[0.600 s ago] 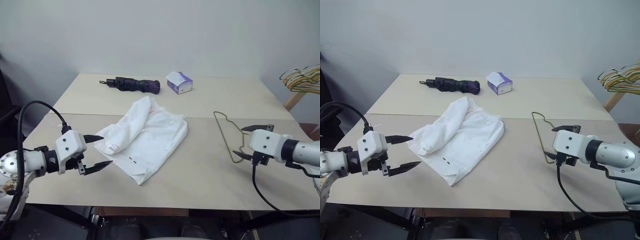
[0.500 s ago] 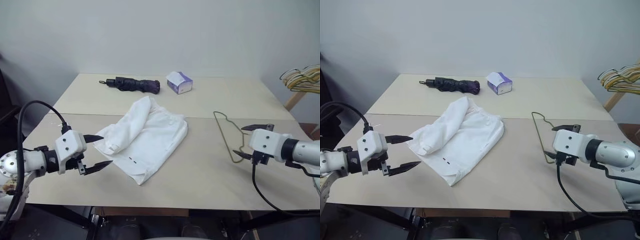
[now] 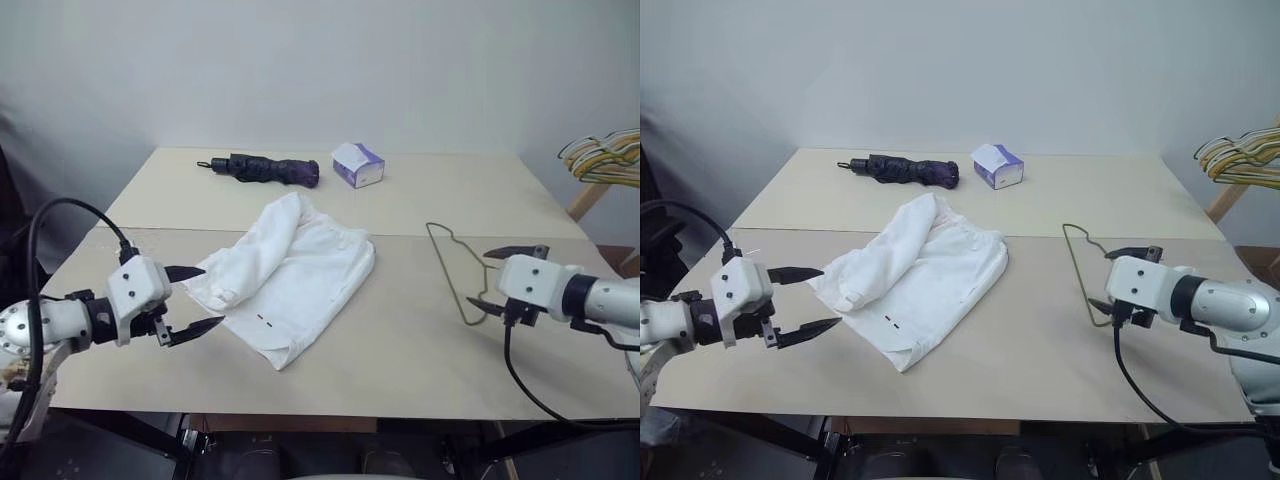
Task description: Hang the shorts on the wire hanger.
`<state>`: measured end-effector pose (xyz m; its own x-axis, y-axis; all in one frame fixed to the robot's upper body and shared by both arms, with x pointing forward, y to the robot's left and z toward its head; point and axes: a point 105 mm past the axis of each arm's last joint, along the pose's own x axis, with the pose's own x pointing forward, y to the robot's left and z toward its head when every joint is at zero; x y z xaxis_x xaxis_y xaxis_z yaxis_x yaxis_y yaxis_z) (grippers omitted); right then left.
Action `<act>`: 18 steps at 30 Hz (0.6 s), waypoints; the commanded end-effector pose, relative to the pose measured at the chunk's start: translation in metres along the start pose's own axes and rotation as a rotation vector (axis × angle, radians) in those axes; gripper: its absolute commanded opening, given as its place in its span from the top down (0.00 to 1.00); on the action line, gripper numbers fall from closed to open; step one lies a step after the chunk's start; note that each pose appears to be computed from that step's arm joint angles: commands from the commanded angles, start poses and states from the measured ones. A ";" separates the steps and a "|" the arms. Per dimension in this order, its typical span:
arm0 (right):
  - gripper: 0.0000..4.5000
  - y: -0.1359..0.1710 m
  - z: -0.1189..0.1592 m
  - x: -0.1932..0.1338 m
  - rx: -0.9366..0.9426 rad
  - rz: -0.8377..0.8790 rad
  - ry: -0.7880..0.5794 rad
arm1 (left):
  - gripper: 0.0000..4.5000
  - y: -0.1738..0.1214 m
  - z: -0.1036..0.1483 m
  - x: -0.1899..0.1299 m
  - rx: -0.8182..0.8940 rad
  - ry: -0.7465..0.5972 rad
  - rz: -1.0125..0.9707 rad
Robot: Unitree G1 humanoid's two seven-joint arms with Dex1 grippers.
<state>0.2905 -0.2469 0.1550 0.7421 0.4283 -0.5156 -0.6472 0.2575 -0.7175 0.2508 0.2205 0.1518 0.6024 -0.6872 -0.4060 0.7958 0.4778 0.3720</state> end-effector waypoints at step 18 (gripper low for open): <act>0.01 0.006 0.004 -0.001 0.027 -0.124 0.017 | 0.00 -0.083 -0.016 0.080 -0.119 -0.005 -0.221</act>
<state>0.2837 -0.2432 0.1351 0.7801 0.3860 -0.4924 -0.6150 0.3281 -0.7171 0.2256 0.1400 0.0717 0.3641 -0.8044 -0.4694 0.9272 0.3608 0.1007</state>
